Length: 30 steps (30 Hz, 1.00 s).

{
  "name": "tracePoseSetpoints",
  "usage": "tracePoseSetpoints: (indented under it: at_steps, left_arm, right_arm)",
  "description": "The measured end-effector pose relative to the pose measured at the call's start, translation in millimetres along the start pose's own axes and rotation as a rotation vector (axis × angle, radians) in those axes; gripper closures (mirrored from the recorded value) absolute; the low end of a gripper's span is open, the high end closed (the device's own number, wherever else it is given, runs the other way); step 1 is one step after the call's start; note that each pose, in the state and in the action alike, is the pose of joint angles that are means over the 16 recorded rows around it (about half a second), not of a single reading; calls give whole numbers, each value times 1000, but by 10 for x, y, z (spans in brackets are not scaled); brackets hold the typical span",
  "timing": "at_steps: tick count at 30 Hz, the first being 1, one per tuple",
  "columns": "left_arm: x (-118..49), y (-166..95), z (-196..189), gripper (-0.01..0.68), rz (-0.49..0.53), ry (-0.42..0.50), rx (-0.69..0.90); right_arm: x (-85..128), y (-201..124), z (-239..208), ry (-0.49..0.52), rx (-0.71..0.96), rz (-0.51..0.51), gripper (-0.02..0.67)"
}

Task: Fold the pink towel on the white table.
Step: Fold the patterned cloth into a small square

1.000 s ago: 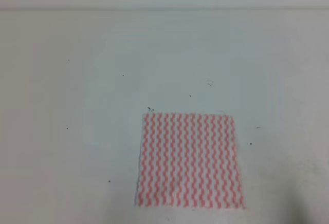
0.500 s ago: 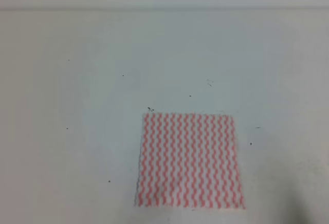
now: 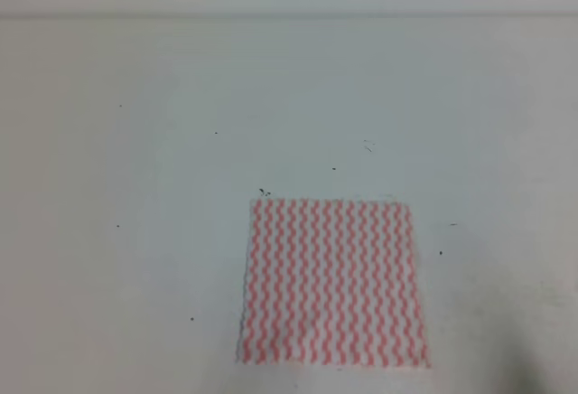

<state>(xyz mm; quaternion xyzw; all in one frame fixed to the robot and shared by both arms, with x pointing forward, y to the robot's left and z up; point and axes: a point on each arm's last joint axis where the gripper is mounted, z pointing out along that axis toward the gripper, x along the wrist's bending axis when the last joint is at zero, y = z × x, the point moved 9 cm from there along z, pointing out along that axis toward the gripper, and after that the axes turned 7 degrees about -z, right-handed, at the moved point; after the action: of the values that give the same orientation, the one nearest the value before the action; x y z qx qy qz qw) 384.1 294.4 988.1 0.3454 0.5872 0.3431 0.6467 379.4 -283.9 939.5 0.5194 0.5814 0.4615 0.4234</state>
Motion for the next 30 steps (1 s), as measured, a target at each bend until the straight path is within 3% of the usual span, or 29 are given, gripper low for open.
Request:
tracePoseSetpoints:
  at_steps: [10,23,30]
  left_arm:
    - [-2,1,2,677,-56,0,1]
    - [-12,-30,-3,677,-134,-6,16]
    - [-9,-45,-2,678,-106,-5,23]
  right_arm:
    - [17,141,-5,12,-76,62,667]
    - [-64,576,-96,41,-331,455,667]
    - [-113,636,-120,38,-371,541,667]
